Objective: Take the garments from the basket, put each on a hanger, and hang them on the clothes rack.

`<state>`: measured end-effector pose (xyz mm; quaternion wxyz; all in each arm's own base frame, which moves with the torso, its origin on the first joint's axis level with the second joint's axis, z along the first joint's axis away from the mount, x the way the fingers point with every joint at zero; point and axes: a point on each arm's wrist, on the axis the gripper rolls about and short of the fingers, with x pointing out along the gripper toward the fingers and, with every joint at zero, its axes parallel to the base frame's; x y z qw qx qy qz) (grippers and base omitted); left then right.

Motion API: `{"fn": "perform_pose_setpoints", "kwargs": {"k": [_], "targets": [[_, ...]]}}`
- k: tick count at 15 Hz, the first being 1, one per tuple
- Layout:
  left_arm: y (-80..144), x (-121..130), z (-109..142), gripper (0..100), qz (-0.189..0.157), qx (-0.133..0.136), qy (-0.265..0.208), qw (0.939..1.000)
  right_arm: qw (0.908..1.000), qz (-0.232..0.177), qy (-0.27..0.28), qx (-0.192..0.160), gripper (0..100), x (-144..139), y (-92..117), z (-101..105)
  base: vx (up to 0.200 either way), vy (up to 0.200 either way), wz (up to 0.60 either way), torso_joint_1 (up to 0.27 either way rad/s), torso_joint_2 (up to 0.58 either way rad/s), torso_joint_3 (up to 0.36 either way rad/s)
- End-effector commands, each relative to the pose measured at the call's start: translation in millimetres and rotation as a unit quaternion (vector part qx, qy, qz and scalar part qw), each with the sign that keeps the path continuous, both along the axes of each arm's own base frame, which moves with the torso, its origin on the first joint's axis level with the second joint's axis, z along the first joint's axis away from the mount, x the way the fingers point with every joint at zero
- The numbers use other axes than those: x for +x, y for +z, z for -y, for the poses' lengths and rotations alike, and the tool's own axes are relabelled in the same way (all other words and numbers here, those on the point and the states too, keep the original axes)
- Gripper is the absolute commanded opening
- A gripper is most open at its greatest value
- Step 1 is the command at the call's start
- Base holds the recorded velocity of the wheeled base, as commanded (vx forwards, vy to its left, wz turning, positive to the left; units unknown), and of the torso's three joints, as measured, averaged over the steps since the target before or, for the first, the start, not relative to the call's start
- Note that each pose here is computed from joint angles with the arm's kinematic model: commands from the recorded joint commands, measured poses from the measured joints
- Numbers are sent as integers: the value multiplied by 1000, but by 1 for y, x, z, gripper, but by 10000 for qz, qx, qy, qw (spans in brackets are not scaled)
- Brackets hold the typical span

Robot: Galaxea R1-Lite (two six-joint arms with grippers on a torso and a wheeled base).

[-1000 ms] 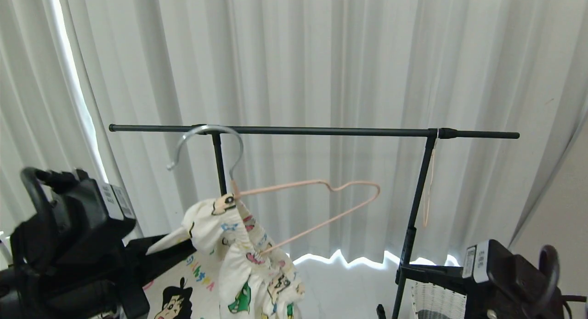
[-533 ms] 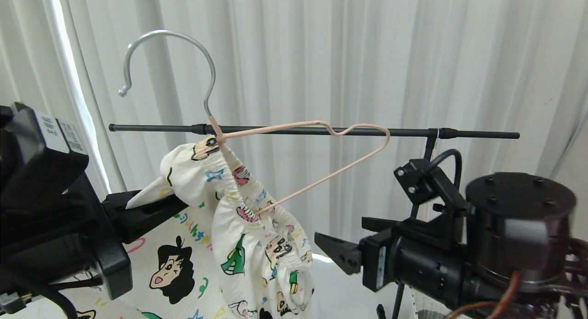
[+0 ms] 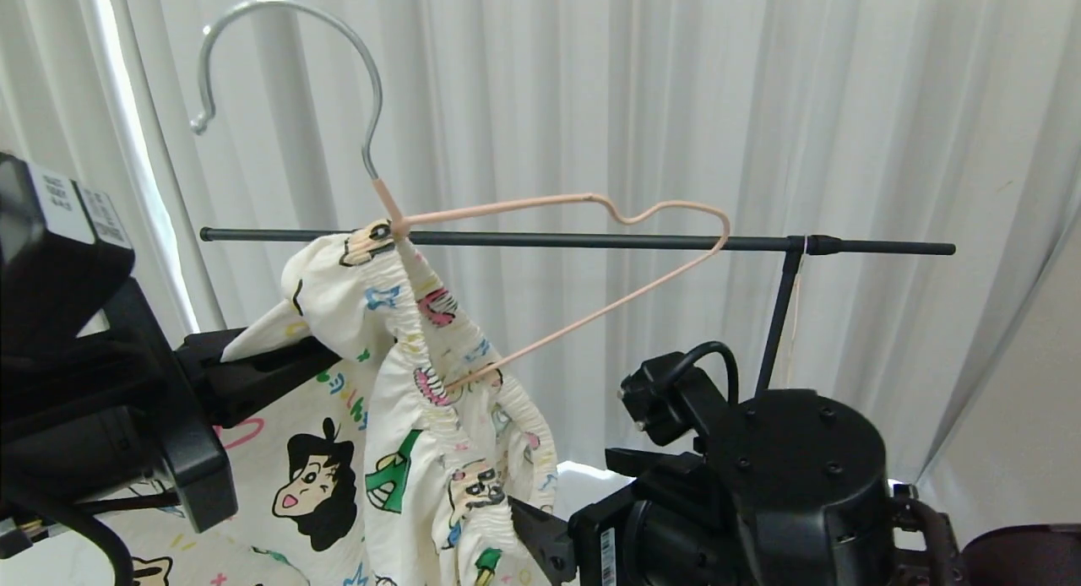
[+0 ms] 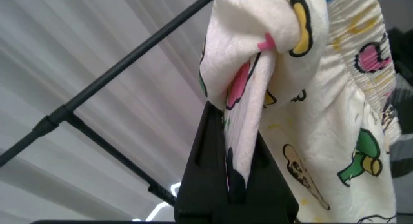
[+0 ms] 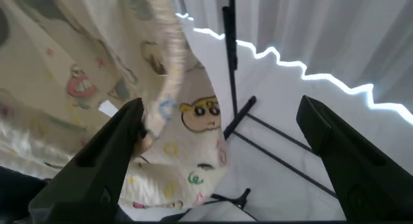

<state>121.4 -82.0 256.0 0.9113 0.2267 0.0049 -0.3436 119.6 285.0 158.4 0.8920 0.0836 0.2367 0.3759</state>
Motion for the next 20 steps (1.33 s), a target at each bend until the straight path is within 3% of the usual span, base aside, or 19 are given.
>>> {"fn": "perform_pose_setpoints", "kwargs": {"k": [1, 6, 10, 12, 18, 20], "targets": [[7, -1, 0, 0, 102, -74, -2, 9999, 9996, -29, -130, -244, 100, 3, -14, -6, 0, 0, 0, 0, 0, 0], [6, -6, -5, 0, 148, -101, 44, 9998, 9951, 59, -675, -725, 100, 20, -30, 16, 0, 0, 0, 0, 0, 0], [-22, -17, -19, 0, -104, 59, 282, 9995, 9795, 469, -1612, -1118, 100, 62, -21, 61, 0, 0, 0, 0, 0, 0], [-38, -25, -25, 0, -234, 166, 323, 9991, 9736, 613, -1825, -1226, 100, 73, -15, 76, 0, 0, 0, 0, 0, 0], [-89, -36, -31, 0, -905, 631, 371, 9932, 9712, 770, -1914, -1196, 100, 75, -5, 86, 0, 0, 0, 0, 0, 0], [-103, -33, -31, 0, -1144, 924, 673, 9868, 9716, 919, -1845, -1165, 100, 72, 4, 89, 0, 0, 0, 0, 0, 0]]}}
